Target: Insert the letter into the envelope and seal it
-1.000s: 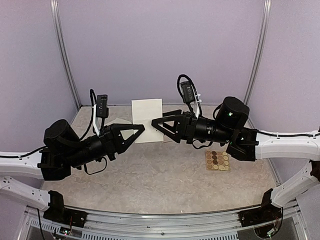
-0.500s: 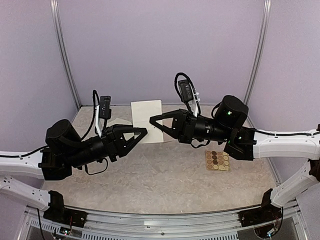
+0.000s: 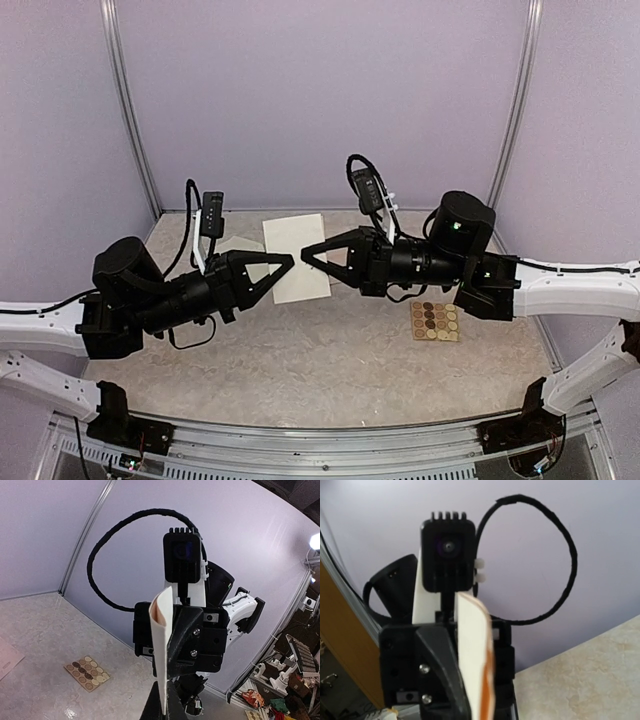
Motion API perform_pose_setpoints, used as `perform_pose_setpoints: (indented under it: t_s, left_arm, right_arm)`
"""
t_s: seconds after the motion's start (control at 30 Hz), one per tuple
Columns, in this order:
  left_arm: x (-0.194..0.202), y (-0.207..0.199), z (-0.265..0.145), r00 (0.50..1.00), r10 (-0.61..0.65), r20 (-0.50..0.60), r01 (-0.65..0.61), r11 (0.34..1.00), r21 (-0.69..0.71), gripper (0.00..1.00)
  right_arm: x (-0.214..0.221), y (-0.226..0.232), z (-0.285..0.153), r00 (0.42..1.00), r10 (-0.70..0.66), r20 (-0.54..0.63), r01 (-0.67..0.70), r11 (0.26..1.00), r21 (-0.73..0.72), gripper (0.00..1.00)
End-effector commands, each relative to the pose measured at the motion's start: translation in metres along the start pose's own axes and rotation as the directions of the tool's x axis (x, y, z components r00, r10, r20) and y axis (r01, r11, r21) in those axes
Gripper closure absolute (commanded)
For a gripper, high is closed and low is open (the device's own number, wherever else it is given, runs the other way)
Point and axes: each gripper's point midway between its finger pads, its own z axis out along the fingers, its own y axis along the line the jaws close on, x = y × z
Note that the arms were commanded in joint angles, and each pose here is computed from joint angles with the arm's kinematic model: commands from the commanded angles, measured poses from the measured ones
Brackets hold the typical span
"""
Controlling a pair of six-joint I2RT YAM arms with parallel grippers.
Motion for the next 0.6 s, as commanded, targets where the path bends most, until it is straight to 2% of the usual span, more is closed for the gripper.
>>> perform_pose_setpoints:
  t_s: [0.0, 0.07, 0.13, 0.27, 0.33, 0.37, 0.5, 0.53, 0.57]
  left_arm:
    - [-0.019, -0.007, 0.001, 0.999, 0.004, 0.037, -0.004, 1.0, 0.011, 0.86]
    - [-0.022, -0.004, 0.002, 0.999, 0.007, 0.033, -0.006, 1.0, -0.012, 0.67]
    - [-0.024, -0.001, 0.001, 0.999, 0.012, 0.034, -0.011, 1.0, -0.021, 0.62]
    - [-0.031, 0.005, -0.003, 0.999, 0.015, 0.051, -0.013, 0.999, -0.038, 0.78]
    - [-0.034, 0.008, -0.005, 0.998, 0.012, 0.059, -0.009, 0.999, -0.045, 0.95]
    - [-0.034, 0.01, -0.006, 0.998, 0.009, 0.058, -0.006, 0.999, -0.051, 1.0]
    - [-0.036, 0.013, -0.008, 0.998, 0.003, 0.059, 0.001, 0.998, -0.059, 1.0]
    - [-0.036, 0.015, -0.008, 0.998, -0.001, 0.056, 0.004, 0.998, -0.066, 0.97]
    - [-0.036, 0.016, -0.008, 0.999, -0.002, 0.054, 0.006, 0.997, -0.072, 0.84]
  right_arm:
    - [0.003, 0.004, -0.005, 0.999, -0.018, -0.035, 0.018, 1.0, 0.02, 1.0]
    - [0.006, 0.002, -0.006, 0.999, -0.017, -0.047, 0.019, 0.999, 0.031, 1.0]
    - [0.01, 0.0, -0.008, 0.998, -0.013, -0.061, 0.016, 0.999, 0.043, 1.0]
    - [0.016, -0.002, -0.011, 0.997, -0.005, -0.079, 0.01, 0.998, 0.058, 1.0]
    - [0.017, -0.004, -0.012, 0.997, -0.003, -0.082, 0.008, 0.998, 0.066, 1.0]
    - [0.018, -0.004, -0.013, 0.997, -0.002, -0.083, 0.007, 0.998, 0.069, 1.0]
    - [0.02, -0.006, -0.016, 0.997, -0.002, -0.083, 0.009, 0.996, 0.084, 1.0]
    - [0.019, -0.006, -0.016, 0.997, -0.004, -0.083, 0.011, 0.996, 0.087, 1.0]
    - [0.02, -0.007, -0.017, 0.996, -0.004, -0.084, 0.012, 0.996, 0.091, 1.0]
